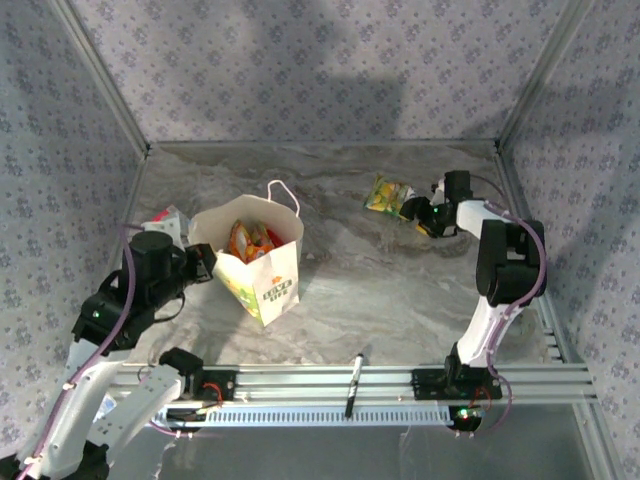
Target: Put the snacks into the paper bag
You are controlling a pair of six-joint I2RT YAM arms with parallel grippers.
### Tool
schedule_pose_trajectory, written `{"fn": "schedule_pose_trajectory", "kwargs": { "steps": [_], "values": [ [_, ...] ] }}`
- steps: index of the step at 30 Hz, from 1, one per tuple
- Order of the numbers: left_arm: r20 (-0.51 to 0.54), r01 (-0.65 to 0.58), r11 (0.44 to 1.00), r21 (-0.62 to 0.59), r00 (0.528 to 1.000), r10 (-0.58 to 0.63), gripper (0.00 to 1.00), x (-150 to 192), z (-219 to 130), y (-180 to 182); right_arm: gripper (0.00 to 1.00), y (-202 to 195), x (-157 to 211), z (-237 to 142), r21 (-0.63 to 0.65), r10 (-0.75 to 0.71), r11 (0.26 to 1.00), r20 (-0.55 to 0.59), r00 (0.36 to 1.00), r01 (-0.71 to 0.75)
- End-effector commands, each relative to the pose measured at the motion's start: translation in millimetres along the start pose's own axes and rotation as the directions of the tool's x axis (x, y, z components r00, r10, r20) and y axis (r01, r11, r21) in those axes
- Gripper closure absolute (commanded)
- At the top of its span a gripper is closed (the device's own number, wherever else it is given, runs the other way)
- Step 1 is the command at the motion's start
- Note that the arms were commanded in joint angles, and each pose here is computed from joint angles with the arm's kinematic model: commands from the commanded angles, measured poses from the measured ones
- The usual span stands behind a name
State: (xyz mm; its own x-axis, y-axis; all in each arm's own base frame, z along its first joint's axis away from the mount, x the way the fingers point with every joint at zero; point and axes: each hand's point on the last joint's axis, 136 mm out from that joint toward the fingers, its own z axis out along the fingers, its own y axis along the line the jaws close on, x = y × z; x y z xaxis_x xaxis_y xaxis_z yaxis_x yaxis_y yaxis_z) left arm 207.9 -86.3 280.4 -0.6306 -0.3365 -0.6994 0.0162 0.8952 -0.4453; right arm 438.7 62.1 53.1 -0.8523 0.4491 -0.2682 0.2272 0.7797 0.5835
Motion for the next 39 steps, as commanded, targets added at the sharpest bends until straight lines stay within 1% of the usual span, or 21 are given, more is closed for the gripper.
{"fn": "schedule_pose_trajectory", "kwargs": {
  "steps": [1,7,14,18,21,25,28,32,35,39],
  "values": [
    [0.029,-0.006,0.999,0.034,1.0,0.005,0.96,-11.6,-6.3,-9.9,0.38,-5.0,0.0,7.6,-0.021,0.037,0.999,-0.003,0.999,-0.038],
    [0.02,-0.005,0.999,0.048,1.0,0.004,0.96,-11.9,-6.5,-13.5,0.4,-6.5,-3.7,10.9,-0.027,0.043,0.999,0.021,0.999,-0.043],
    [0.013,0.003,0.999,0.049,1.0,-0.004,0.96,-9.1,-2.9,-12.9,0.49,-1.3,-6.8,17.7,-0.077,0.032,0.997,0.032,0.999,-0.029],
    [0.012,0.007,0.999,0.05,1.0,-0.008,0.96,-8.0,-2.3,-12.4,0.51,-2.3,-6.7,21.9,-0.086,0.041,0.996,0.029,0.999,-0.039],
    [0.014,0.007,0.999,0.048,1.0,-0.007,0.96,-7.6,-2.6,-11.5,0.55,-1.7,-6.4,26.0,-0.101,0.049,0.994,0.026,0.998,-0.046],
    [0.012,0.006,0.999,0.048,1.0,-0.007,0.96,-6.5,-2.5,-11.1,0.66,0.3,-9.5,27.5,-0.114,0.053,0.992,0.043,0.998,-0.048],
    [0.018,0.007,0.999,0.051,1.0,-0.008,0.96,-6.8,-3.8,-10.8,0.78,0.4,-12.2,27.8,-0.113,0.058,0.992,0.05,0.997,-0.052],
    [0.018,0.009,0.999,0.052,1.0,-0.01,0.96,-5.3,-5.5,-9.9,0.91,7.5,-13.3,26.0,-0.13,0.029,0.991,0.051,0.998,-0.022],
    [0.021,0.009,0.999,0.053,1.0,-0.01,0.96,-5.4,-7.2,-9.5,0.94,14.7,-11.7,21.6,-0.129,-0.011,0.992,0.044,0.999,0.016],
    [0.024,0.009,0.999,0.051,1.0,-0.01,0.96,-5.6,-6.9,-8.9,0.96,28.4,-8.6,12.4,-0.094,-0.102,0.99,0.033,0.994,0.105]
  ]
}}
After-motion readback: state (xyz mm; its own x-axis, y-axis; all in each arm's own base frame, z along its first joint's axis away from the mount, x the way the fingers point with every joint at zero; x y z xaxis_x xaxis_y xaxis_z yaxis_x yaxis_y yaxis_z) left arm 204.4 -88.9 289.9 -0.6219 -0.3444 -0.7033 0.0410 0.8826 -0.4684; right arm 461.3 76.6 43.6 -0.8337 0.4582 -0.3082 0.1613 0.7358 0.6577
